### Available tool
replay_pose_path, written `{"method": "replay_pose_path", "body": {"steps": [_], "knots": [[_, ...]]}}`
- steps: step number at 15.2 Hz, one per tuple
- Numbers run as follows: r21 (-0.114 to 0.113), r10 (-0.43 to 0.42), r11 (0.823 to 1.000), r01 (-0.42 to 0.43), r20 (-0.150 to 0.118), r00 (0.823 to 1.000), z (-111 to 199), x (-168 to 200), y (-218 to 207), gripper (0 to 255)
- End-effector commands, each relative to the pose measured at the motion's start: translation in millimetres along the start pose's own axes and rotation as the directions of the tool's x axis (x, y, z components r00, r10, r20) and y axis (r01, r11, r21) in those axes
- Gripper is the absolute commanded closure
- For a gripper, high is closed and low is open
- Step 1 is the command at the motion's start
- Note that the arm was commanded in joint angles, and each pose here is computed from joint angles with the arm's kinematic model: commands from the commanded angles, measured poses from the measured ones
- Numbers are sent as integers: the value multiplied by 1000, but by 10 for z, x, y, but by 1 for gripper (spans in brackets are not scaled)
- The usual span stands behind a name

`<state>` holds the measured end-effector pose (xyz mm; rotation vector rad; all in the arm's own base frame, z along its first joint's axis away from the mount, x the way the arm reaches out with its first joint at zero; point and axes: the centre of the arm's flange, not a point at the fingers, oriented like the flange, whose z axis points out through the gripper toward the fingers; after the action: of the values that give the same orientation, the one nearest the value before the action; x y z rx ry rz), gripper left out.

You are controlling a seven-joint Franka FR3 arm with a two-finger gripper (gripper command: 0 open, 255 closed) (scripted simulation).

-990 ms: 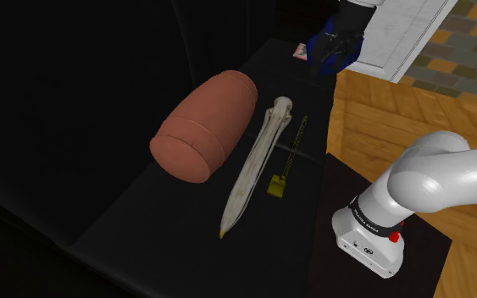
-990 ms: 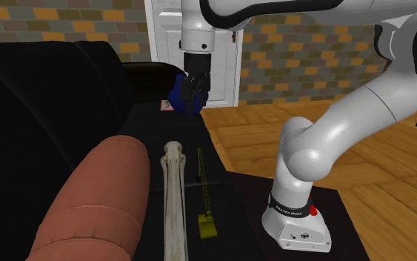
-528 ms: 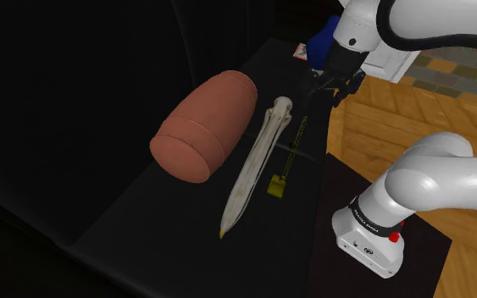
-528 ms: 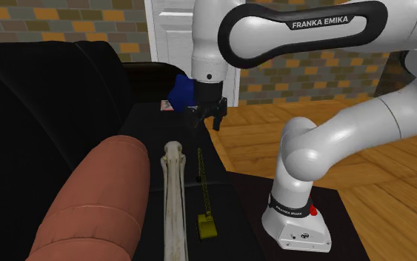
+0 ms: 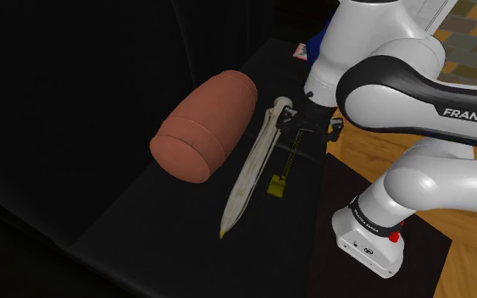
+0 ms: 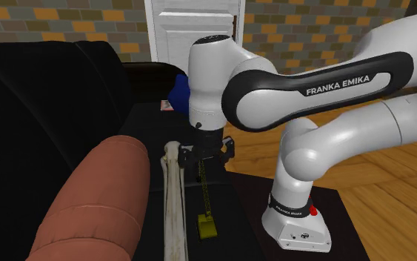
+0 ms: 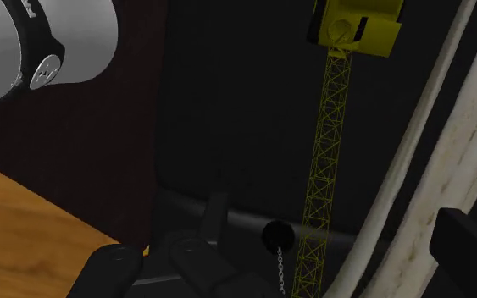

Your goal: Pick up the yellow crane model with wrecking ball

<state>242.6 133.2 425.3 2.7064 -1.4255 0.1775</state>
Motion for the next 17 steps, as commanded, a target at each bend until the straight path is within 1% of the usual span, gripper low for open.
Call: {"method": "replay_pose_path", "body": {"steps": [1, 8, 11, 12, 17], "knots": [[-14, 129, 992, -129, -14, 992, 171, -187, -99, 0], [-14, 129, 992, -129, -14, 992, 537, -238, -104, 0], [-14, 129, 992, -129, -14, 992, 567, -242, -105, 0], [-14, 129, 992, -129, -14, 992, 566, -246, -105, 255], [-14, 129, 992, -129, -14, 992, 566, -248, -107, 255]]}}
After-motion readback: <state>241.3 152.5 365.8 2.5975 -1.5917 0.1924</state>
